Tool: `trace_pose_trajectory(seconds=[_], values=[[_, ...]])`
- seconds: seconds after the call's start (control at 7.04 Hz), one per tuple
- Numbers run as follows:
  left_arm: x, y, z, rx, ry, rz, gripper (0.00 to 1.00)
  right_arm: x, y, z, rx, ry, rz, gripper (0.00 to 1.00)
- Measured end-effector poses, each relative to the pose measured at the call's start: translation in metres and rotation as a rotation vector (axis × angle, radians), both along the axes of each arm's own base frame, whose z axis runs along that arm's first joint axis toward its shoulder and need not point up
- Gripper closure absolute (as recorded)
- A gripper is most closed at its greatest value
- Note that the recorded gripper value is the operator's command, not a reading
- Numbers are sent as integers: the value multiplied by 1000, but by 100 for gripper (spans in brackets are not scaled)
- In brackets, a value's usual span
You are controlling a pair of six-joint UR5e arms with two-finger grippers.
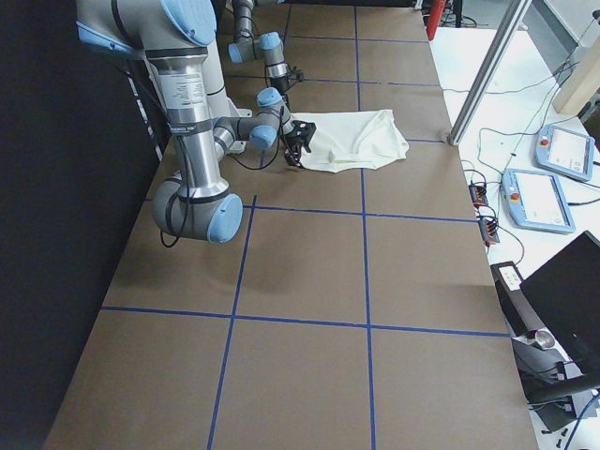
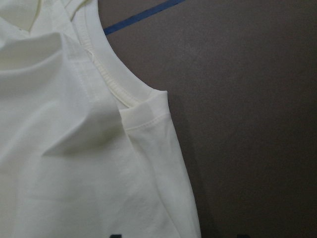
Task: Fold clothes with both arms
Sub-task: 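Move the right gripper down to the shirt corner nearest it, then grasp the near shirt corner with the right gripper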
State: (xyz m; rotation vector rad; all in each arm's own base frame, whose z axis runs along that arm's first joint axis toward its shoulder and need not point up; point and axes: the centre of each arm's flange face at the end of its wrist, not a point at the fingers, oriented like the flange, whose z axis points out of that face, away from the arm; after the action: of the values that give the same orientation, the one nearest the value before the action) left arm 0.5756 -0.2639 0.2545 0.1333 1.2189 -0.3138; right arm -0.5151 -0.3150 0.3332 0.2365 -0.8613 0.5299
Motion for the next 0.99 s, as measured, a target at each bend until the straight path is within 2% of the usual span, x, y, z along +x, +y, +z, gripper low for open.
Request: trace_pose_trajectory(seconds=[0.43, 0.85, 0.99], values=[[0, 0, 1, 0, -1, 0, 100, -7, 11, 4, 14, 13, -4, 29], [0, 0, 1, 0, -1, 0, 100, -12, 18, 5, 21, 17, -4, 31], [-1, 0, 1, 1, -1, 0, 100, -13, 20, 5, 23, 19, -4, 41]])
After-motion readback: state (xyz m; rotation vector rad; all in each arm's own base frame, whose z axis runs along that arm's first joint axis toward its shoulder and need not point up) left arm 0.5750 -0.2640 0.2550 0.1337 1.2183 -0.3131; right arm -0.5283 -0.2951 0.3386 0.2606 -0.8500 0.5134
